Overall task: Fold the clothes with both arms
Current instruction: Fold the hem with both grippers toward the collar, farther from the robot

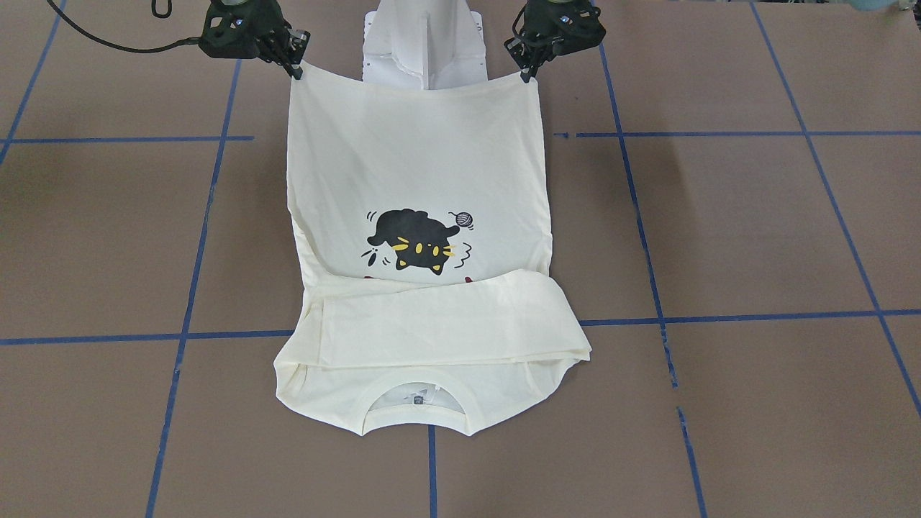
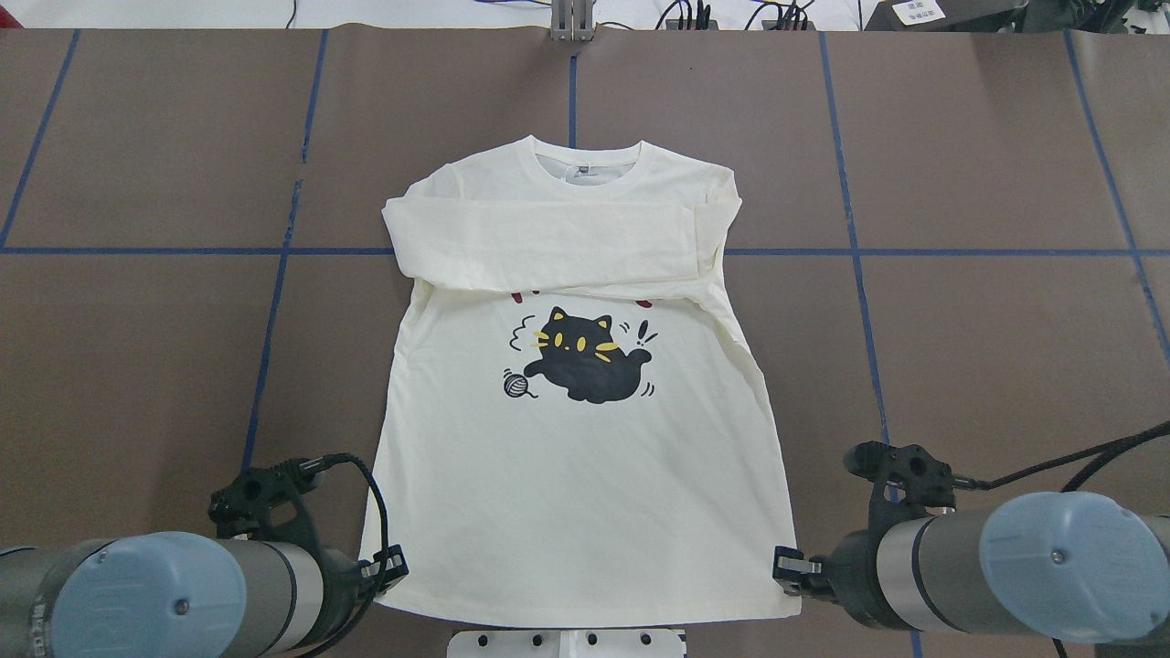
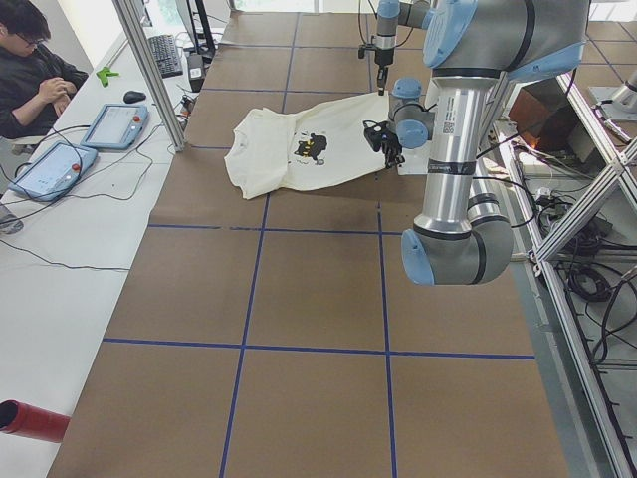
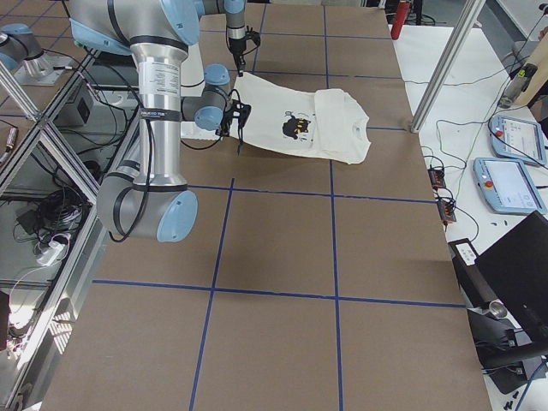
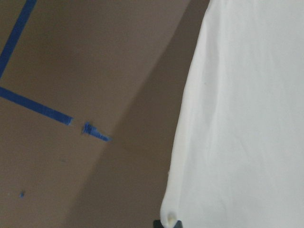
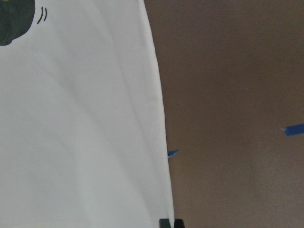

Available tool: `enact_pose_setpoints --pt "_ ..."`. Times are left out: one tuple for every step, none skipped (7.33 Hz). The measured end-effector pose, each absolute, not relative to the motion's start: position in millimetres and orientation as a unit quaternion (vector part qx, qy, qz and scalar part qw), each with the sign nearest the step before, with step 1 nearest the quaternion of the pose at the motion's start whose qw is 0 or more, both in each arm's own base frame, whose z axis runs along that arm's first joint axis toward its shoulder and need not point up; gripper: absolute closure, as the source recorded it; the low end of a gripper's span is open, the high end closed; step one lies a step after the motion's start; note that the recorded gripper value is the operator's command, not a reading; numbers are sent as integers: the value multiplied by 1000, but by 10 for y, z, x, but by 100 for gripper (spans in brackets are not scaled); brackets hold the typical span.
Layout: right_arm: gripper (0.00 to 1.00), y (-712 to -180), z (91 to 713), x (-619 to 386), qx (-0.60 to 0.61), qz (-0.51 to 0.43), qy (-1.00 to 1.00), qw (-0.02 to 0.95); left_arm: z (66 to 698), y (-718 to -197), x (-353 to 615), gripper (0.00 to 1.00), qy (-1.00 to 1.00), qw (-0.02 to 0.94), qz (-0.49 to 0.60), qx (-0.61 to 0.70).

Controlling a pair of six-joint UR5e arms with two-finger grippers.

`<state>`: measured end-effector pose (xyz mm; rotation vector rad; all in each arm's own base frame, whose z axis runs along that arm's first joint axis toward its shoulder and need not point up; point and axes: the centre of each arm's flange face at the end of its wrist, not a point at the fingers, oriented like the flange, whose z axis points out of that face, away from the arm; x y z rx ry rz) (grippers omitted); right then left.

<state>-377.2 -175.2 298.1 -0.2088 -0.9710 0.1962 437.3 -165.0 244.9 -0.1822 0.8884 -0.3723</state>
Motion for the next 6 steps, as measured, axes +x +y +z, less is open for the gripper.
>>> enact_pose_setpoints --pt "100 -1670 2944 -3675 -124 79 -466 873 2354 -1464 4317 100 430 883 -161 -99" --pt "100 -1598 2887 -3593 -149 64 -468 869 2245 -1261 4246 100 436 882 -141 -112" --pt "100 -1550 2834 -3544 -167 52 -470 865 2149 -1106 4173 100 443 879 -125 -123" --pt "100 -1545 2816 -3531 -174 49 -471 863 2084 -1029 4129 100 449 877 -115 -129" --pt "100 -1612 2841 -3536 -172 54 -471 864 2047 -1014 4112 100 453 875 -111 -132" --pt "100 -1741 2880 -3536 -163 63 -471 865 2034 -1073 4104 100 455 874 -112 -131"
